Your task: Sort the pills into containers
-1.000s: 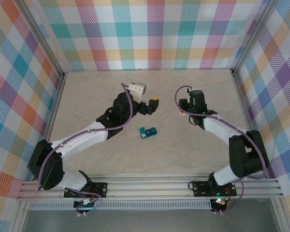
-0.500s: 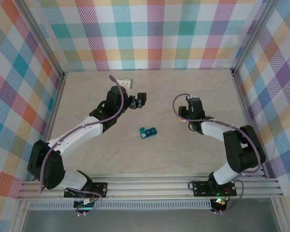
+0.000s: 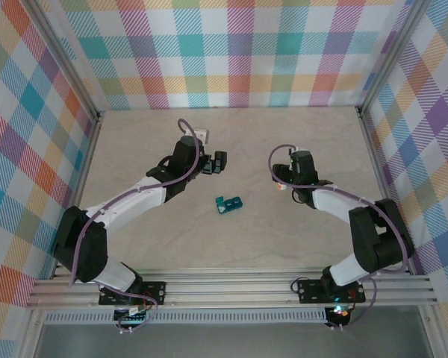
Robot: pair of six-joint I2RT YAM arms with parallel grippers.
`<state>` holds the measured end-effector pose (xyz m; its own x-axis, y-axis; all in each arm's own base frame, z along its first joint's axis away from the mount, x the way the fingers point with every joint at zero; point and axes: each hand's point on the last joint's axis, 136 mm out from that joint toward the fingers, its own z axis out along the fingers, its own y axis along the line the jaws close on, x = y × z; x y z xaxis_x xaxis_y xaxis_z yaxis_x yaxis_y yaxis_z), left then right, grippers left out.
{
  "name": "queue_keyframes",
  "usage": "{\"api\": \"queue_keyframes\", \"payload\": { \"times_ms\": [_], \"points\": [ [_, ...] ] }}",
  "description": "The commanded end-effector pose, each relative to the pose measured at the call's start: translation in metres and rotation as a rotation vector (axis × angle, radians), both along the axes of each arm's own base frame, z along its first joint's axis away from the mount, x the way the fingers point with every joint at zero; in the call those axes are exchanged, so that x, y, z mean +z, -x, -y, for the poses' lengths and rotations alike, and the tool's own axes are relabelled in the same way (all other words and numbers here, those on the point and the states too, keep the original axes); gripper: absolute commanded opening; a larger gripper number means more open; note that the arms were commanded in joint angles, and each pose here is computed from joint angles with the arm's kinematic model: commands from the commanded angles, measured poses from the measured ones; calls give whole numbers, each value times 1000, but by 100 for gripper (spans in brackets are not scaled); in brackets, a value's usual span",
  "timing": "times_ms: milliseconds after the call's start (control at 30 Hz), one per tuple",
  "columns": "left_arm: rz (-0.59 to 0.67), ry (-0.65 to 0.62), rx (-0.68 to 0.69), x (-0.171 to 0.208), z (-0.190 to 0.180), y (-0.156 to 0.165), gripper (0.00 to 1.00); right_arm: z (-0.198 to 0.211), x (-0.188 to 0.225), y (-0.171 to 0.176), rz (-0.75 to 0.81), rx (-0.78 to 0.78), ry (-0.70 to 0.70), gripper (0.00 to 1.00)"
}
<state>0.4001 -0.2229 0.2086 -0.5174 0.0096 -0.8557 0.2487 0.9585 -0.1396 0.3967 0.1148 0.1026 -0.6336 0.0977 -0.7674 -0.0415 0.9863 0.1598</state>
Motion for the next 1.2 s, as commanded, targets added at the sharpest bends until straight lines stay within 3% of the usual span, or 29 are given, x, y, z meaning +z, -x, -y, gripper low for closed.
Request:
{"api": "queue_keyframes", "payload": {
  "times_ms": [0,333,700,933,1033,1100,1167],
  "points": [
    [-19,-2,74,-1,-16,-13,100,-14,48,0,45,50,-55,75],
    [-199,3,149,-48,-43,-28,100,-97,79,33,-127,397,-129,72],
    [-342,14,148,-81,-51,-19,100,-159,23,70,-523,622,-168,69],
    [-407,4,128,-91,-50,-8,99,-172,-6,81,-643,655,-88,66],
    [-419,-2,123,-94,-50,-6,87,-172,-12,86,-672,659,-70,65],
    [-426,1,121,-96,-50,-5,67,-170,-16,88,-685,653,-57,65],
    [-439,2,122,-99,-50,-4,37,-167,-21,90,-703,646,-44,65]
  ]
}}
